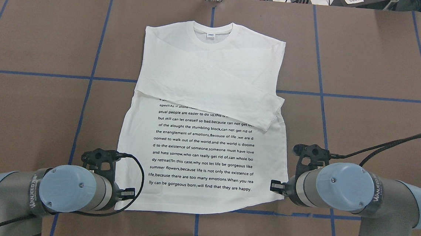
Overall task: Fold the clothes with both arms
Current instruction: 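Hold the hem corners with both grippers, lifting slightly, then lift the hem with both grippers and fold it toward the collar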
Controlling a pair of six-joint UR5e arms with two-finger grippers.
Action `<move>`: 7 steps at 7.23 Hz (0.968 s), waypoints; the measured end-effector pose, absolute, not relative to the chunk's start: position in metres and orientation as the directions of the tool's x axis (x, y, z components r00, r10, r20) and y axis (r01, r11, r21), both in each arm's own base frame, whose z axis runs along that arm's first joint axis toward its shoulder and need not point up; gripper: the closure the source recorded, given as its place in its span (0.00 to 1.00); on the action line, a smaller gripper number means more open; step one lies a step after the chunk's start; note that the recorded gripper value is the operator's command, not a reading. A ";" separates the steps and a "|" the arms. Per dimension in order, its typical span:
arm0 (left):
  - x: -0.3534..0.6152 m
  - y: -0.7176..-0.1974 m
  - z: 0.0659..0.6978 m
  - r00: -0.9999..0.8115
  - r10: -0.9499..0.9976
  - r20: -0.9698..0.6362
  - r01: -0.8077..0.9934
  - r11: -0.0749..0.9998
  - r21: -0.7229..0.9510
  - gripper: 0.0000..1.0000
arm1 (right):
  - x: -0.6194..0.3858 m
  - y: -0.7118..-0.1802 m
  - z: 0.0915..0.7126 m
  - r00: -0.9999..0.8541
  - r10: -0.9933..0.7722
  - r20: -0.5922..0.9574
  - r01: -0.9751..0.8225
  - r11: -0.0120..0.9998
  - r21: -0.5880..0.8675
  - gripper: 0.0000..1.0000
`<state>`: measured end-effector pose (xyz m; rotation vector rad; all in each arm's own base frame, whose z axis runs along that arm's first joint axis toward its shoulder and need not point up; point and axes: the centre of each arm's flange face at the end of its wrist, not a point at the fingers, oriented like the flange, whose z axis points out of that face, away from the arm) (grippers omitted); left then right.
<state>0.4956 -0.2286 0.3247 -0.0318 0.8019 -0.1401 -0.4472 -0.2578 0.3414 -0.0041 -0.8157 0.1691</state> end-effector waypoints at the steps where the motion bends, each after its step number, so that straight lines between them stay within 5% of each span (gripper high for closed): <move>1: 0.490 -0.228 0.315 0.672 -0.134 -0.729 0.110 0.991 -0.081 1.00 | -0.445 -0.258 0.340 0.655 0.136 0.743 -0.141 0.988 -0.057 1.00; 7: 0.445 -0.230 0.274 0.597 -0.061 -0.800 0.064 0.998 -0.029 1.00 | -0.349 -0.292 0.379 0.466 0.146 0.872 -0.073 0.989 -0.127 1.00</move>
